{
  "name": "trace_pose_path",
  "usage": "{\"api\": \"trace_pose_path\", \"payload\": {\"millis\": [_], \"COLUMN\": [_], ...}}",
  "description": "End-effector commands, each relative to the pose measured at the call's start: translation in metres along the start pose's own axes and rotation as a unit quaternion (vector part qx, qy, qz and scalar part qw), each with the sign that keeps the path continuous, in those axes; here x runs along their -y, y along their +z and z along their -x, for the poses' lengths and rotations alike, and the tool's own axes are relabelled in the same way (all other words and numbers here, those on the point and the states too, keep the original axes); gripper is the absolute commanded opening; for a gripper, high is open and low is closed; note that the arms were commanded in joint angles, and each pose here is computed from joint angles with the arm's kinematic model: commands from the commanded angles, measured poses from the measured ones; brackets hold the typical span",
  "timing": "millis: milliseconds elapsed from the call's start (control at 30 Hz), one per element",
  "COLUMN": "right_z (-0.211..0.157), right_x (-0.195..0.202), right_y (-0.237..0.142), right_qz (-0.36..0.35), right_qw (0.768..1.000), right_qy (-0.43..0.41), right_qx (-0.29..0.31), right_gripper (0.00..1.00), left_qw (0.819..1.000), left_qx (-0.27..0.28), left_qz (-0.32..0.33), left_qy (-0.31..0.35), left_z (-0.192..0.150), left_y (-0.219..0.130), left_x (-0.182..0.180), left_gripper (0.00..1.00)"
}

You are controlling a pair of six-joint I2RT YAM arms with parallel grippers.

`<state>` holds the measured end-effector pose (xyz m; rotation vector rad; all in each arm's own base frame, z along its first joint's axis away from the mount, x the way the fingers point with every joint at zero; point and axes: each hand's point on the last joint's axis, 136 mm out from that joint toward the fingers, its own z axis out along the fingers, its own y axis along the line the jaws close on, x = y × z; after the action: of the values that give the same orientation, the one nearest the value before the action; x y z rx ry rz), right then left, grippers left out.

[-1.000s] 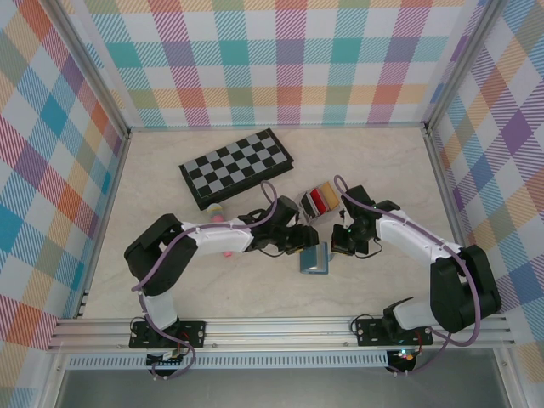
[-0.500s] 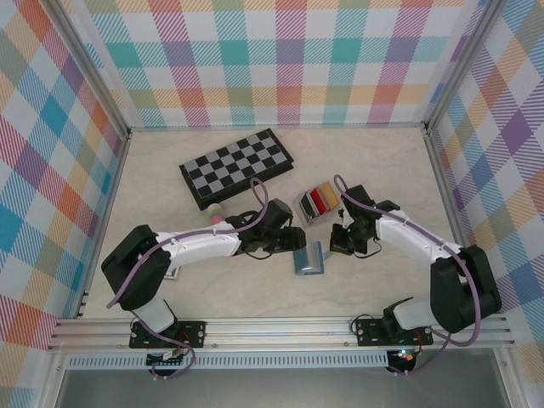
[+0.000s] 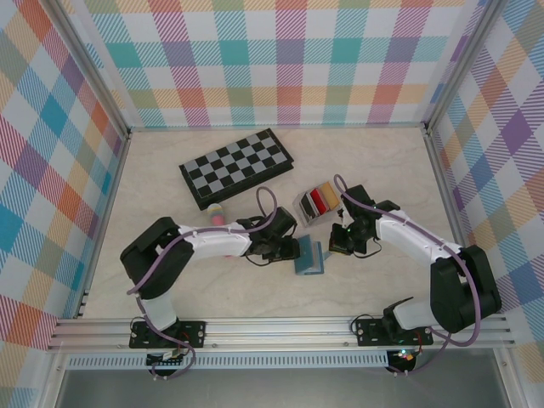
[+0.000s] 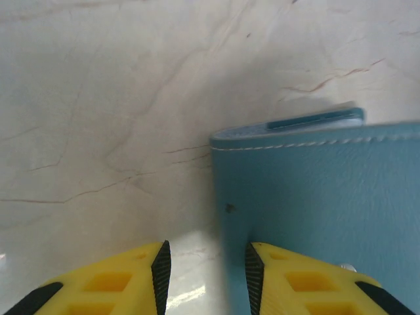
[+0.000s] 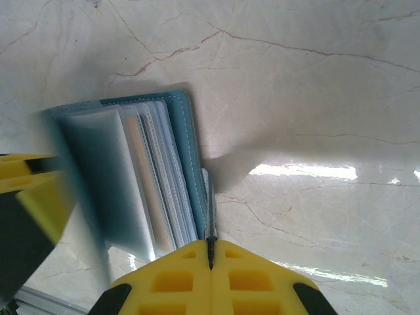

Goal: Put the credit cards into the card holder
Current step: Close the card holder at the bottom-center of the table, then close the button on the card holder.

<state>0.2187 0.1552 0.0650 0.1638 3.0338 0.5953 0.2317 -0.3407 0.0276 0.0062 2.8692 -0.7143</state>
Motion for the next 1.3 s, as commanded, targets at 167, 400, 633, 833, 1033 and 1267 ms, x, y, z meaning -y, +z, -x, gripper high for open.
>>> {"api": "trace_pose_path", "payload": {"millis": [167, 400, 633, 833, 1033, 1267], "right_z": [0.006, 0.006, 0.007, 0.004, 0.004, 0.004], "right_x": [-0.021, -0.041, -0.042, -0.037, -0.038, -0.039], "right_y": [-0.013, -0.013, -0.003, 0.01, 0.019, 0.027], "right_qz": [0.048, 0.098, 0.101, 0.087, 0.085, 0.079], "right_qw": [0.999, 0.995, 0.995, 0.995, 0.995, 0.995], "right_qy": [-0.01, -0.016, -0.006, 0.002, 0.002, 0.003], "right_qx": [0.013, -0.002, -0.019, -0.043, -0.052, -0.06], "right_gripper": [0.01, 0.01, 0.0, 0.0, 0.0, 0.0], "left_qw": [0.999, 0.998, 0.997, 0.997, 0.997, 0.997], "left_qx": [-0.019, -0.039, -0.046, -0.047, -0.049, -0.053], "left_qz": [-0.039, -0.04, -0.045, -0.05, -0.053, -0.052], "left_qy": [0.013, 0.023, 0.032, 0.034, 0.034, 0.034], "left_z": [0.001, -0.008, -0.01, -0.01, -0.01, -0.012], "left_y": [0.011, 0.022, 0.026, 0.026, 0.027, 0.029], "left_x": [0.029, 0.028, 0.035, 0.037, 0.039, 0.039], "left_gripper": [0.4, 0.43, 0.44, 0.44, 0.43, 0.42]}}
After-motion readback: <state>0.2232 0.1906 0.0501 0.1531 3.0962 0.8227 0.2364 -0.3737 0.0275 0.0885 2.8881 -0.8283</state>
